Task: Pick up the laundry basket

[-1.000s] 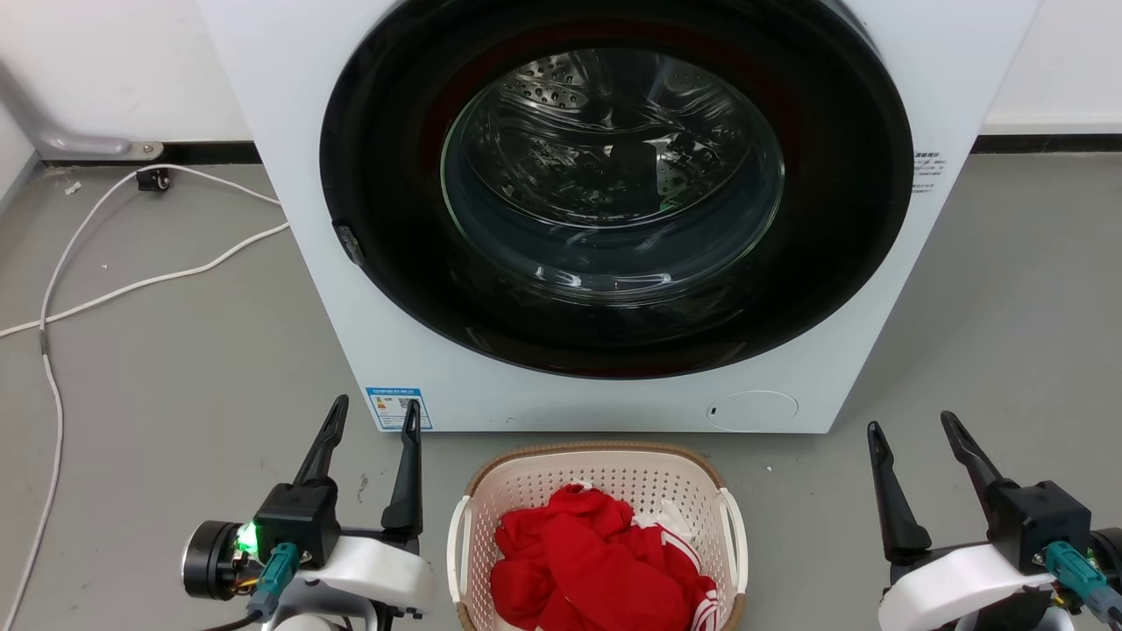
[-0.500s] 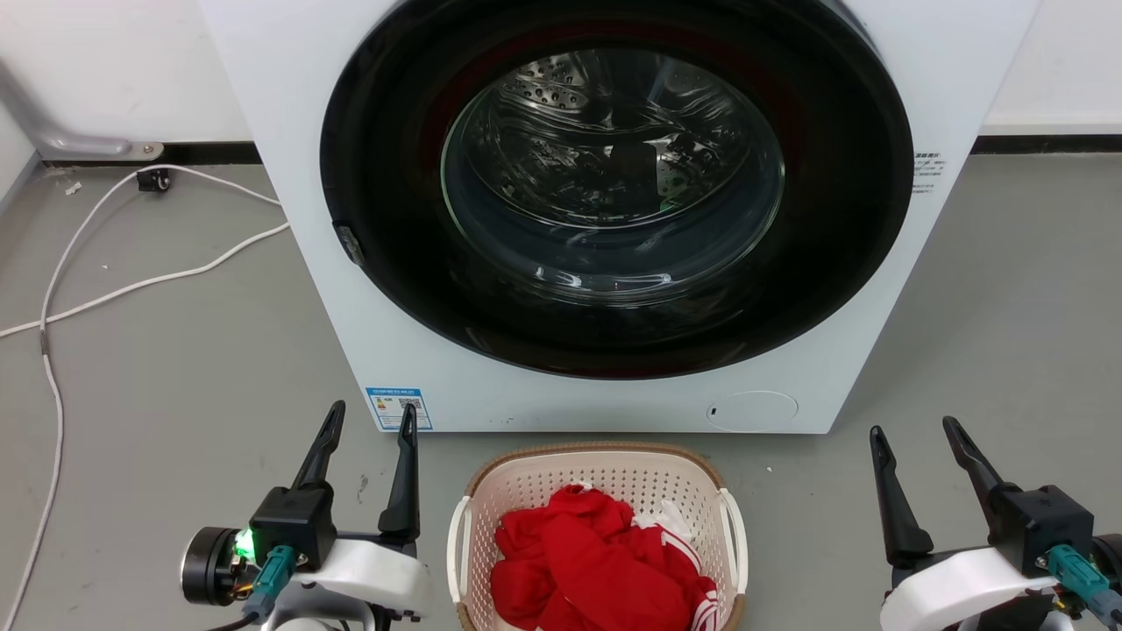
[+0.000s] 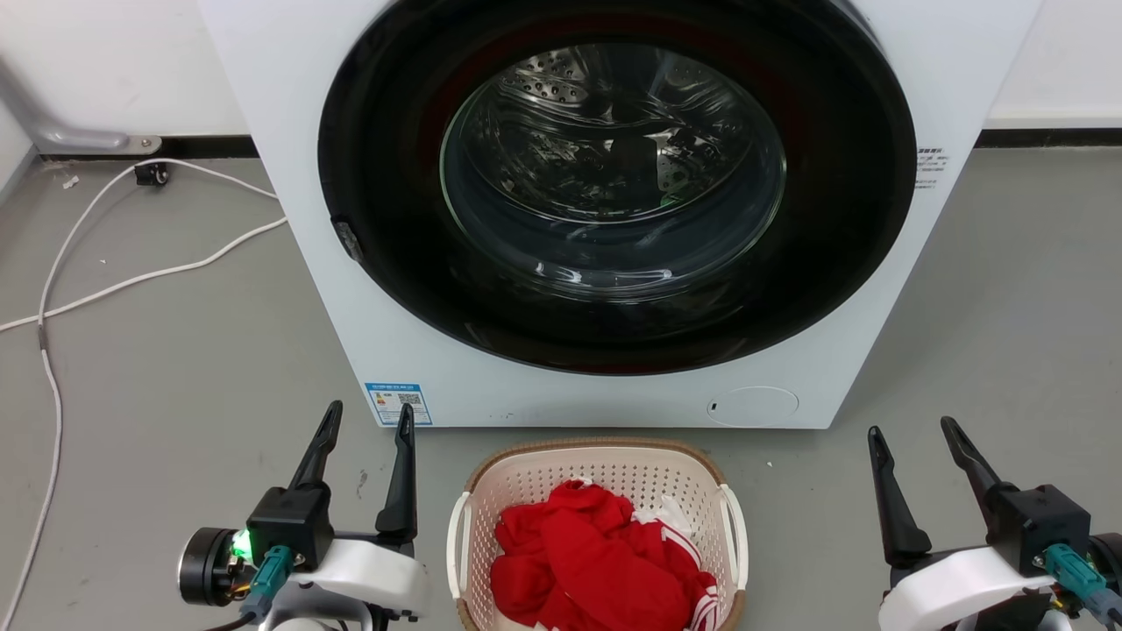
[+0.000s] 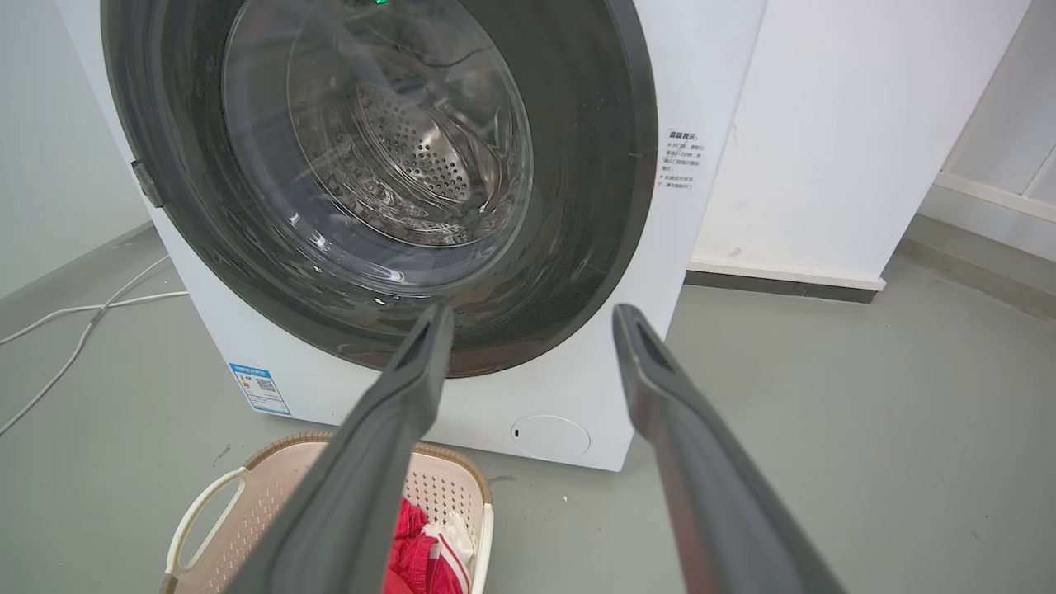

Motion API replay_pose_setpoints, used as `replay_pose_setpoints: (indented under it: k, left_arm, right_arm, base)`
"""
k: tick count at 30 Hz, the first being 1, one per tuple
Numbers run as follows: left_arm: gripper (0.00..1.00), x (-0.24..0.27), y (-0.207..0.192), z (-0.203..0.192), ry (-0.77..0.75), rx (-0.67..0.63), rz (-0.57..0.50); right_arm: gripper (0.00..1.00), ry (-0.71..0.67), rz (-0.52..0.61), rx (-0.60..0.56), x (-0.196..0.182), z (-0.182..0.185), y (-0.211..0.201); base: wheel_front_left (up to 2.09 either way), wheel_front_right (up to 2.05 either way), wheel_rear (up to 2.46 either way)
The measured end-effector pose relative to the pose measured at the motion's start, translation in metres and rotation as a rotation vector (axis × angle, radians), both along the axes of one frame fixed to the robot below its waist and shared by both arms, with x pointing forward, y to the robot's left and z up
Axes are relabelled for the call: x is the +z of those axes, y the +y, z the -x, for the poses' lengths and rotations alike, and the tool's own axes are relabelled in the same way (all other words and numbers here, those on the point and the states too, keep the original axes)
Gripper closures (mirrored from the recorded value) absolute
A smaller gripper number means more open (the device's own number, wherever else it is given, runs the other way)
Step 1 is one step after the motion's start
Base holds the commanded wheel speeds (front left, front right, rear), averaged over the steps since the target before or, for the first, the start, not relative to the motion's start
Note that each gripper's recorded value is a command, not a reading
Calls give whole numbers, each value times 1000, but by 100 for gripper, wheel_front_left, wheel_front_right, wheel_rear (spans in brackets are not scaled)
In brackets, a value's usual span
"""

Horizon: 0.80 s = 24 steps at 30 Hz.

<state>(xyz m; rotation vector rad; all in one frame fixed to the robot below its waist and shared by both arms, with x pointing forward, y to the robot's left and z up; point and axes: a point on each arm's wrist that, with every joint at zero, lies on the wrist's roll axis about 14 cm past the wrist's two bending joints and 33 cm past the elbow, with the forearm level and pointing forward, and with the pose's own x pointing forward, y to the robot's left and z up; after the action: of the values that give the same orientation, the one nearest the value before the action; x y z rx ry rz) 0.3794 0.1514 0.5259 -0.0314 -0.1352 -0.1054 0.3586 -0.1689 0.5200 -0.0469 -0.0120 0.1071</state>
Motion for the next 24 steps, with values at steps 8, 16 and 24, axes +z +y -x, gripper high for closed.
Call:
replay_pose_setpoints:
  k: [8, 16, 24]
  left_arm:
    - [0, -11, 1, -8, 35, 4, 2]
    - [0, -26, 3, -46, 101, -7, 31]
    - [0, -60, 9, -95, 243, -17, 45]
  right_arm:
    - [0, 38, -8, -16, -10, -6, -5]
    - [0, 136, -39, -35, -30, -34, -10]
    - [0, 309, -72, -18, -75, -70, -2]
  base:
    - [0, 0, 0]
    - [0, 0, 0]
    - [0, 0, 0]
